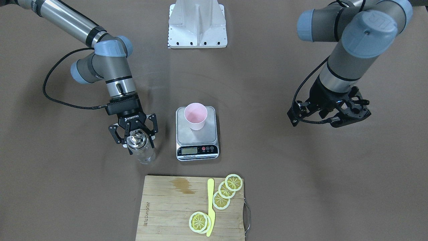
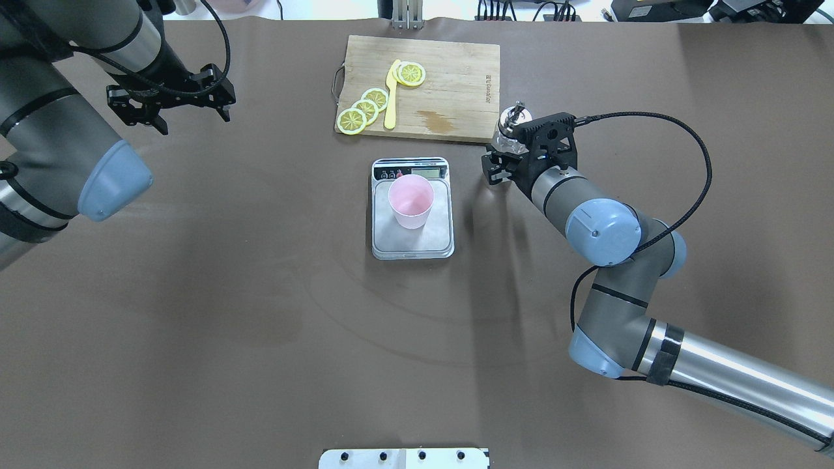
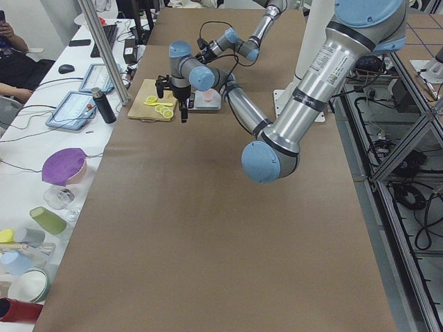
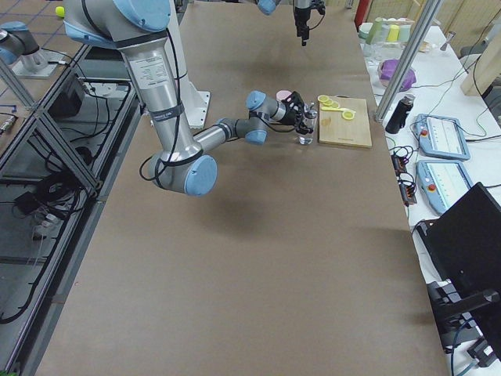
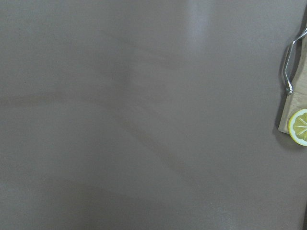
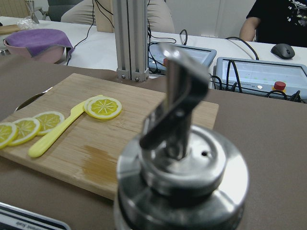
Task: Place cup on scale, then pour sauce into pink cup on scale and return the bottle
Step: 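Lift the sauce bottle with the right gripper over the pink cup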
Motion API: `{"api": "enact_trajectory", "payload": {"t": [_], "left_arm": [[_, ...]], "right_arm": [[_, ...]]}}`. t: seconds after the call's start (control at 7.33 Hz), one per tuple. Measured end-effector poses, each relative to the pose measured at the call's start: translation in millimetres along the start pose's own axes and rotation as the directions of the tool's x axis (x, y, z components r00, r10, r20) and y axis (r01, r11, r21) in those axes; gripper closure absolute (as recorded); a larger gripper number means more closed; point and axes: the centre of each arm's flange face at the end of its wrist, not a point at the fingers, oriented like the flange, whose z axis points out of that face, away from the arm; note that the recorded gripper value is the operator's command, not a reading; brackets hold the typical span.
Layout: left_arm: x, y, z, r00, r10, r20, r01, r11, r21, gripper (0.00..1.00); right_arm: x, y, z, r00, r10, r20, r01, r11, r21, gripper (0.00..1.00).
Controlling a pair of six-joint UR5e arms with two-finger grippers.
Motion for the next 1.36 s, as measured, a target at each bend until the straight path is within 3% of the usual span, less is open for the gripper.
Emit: {"api": "enact_trajectory", "payload": {"t": [0.27, 0.41, 0.55, 0.68, 0.95, 1.36], "left_arm": [[0, 0, 0, 1.0, 0.0, 0.0, 0.0, 1.0, 0.0, 0.01], [-1, -1, -1, 1.0, -0.001, 0.0, 0.001, 1.0, 0.001, 0.01], [-3, -4, -2, 1.0, 0.0, 0.002, 0.0, 1.0, 0.003, 0.01], [-9, -12, -6, 1.0, 0.009, 0.007, -0.009, 1.0, 0.01, 0.01], [-32, -34, -10, 0.999, 0.038, 0.027, -0.038, 0.999, 0.02, 0.01], [-65, -52, 1, 0.997, 0.055, 0.061, -0.056, 0.998, 0.014, 0.01]], "right_arm": [[0, -14, -6, 0.998, -0.05, -0.025, 0.05, 0.999, -0.002, 1.0], [-6, -25, -16, 0.987, -0.144, -0.067, 0.144, 0.99, -0.008, 1.0], [-21, -32, -35, 0.957, -0.261, -0.128, 0.259, 0.965, -0.027, 1.0], [-46, -28, -56, 0.912, -0.364, -0.189, 0.359, 0.931, -0.061, 1.0], [-89, -6, -87, 0.801, -0.526, -0.284, 0.508, 0.85, -0.142, 1.0], [-103, 10, -92, 0.599, -0.723, -0.344, 0.674, 0.687, -0.271, 1.0]]}}
